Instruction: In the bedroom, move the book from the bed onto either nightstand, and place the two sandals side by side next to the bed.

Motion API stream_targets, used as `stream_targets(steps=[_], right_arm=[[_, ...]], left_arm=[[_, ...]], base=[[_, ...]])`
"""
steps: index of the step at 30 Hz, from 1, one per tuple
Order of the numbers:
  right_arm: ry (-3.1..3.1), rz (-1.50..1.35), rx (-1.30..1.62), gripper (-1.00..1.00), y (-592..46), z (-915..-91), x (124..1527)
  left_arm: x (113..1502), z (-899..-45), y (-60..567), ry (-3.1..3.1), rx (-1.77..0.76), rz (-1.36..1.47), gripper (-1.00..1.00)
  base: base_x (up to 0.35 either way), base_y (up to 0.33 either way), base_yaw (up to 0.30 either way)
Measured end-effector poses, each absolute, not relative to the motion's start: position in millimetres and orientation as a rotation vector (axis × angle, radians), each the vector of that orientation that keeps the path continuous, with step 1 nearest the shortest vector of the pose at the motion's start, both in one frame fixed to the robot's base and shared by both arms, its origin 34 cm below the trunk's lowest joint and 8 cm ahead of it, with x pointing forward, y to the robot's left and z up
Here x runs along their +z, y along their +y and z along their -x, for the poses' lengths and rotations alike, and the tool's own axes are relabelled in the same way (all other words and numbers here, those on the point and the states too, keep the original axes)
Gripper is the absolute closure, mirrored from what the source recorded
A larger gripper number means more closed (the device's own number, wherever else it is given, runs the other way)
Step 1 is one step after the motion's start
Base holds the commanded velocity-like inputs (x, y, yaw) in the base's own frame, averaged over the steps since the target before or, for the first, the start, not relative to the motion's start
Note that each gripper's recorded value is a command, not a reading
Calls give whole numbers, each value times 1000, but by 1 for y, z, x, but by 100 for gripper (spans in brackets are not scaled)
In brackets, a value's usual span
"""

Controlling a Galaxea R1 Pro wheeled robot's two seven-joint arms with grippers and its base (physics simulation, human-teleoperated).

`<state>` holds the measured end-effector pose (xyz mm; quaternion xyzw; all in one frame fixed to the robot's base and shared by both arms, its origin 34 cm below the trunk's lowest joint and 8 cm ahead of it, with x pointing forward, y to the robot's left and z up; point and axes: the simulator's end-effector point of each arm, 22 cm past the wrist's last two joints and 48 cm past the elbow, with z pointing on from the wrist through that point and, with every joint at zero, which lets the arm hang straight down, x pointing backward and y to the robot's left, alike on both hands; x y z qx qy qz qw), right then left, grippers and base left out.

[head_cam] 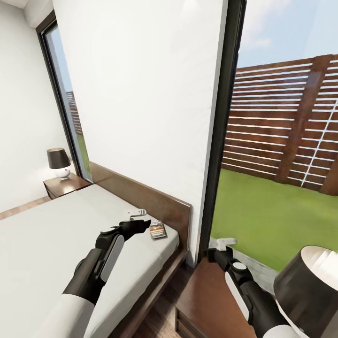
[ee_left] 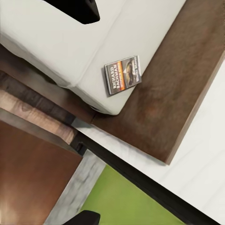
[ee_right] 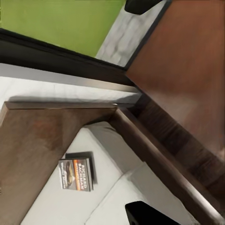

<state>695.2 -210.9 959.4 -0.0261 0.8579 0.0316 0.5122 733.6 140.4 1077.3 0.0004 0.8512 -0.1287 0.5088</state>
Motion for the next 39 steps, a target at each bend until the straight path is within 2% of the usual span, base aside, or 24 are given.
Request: stream_targets(steps=[13,39], right_arm=[[1973,73,103,-100,-198,-706,1000],[1935,97,105,-100,-190,-709,1020]], left_arm=[[1081,-733,136,2042,-313,-13,-100],[1082,-733,137,2039,-306,-17,-100]], base=[[142,-71,0],[86,7,0]])
